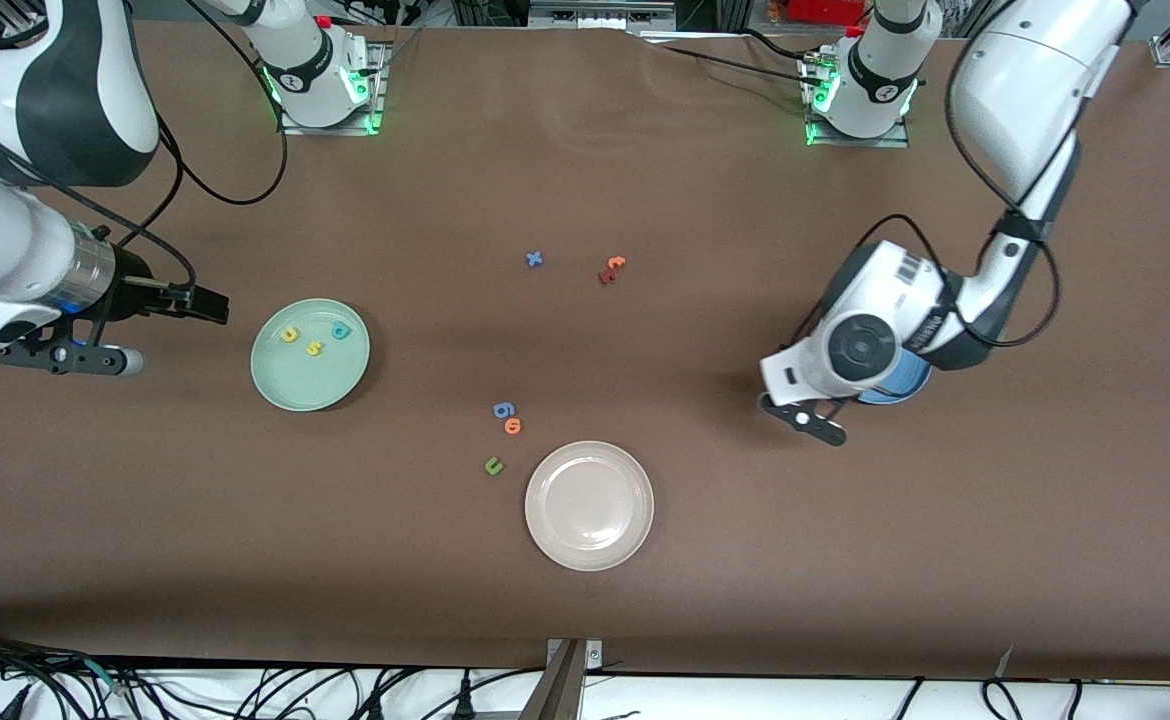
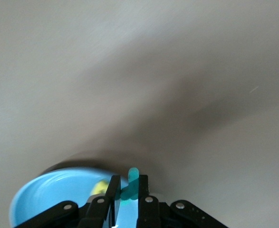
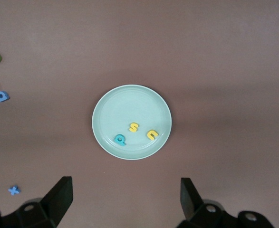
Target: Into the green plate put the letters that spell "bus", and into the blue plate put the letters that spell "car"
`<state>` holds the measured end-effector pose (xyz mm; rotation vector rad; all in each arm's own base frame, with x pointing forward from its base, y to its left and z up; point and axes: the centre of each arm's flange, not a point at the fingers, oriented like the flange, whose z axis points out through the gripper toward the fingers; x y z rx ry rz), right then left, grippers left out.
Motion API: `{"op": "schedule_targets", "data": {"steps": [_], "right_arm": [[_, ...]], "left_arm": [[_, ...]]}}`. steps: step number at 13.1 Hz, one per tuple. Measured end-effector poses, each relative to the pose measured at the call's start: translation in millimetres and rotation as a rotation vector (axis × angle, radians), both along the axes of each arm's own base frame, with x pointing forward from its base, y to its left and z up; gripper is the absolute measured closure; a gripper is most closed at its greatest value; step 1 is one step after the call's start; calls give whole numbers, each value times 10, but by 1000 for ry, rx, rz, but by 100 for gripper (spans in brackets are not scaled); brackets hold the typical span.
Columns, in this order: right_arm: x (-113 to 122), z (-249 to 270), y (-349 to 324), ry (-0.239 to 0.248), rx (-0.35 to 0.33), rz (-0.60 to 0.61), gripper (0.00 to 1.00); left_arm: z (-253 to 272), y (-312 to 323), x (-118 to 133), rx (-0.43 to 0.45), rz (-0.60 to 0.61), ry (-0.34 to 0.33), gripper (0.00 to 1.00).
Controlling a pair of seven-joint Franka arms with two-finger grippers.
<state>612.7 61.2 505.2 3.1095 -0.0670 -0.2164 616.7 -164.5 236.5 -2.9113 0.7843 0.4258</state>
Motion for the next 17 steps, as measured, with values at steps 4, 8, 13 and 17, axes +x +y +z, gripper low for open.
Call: {"op": "schedule_targets", "data": {"steps": [4, 8, 13, 17], "right_arm": [[-12, 122, -185, -53, 18, 78, 0], [-109, 283, -250, -101, 36, 86, 0], [-120, 414, -239, -128, 29, 93, 0], [-109, 408, -348, -129, 26, 74, 0]], "left_arm": [[-100, 621, 71, -34, -70, 73, 75], [-38, 897, 91, -21, -45, 121, 32], [986, 1267, 305, -34, 115, 86, 0], [1687, 1365, 192, 28, 267, 18, 0]]}}
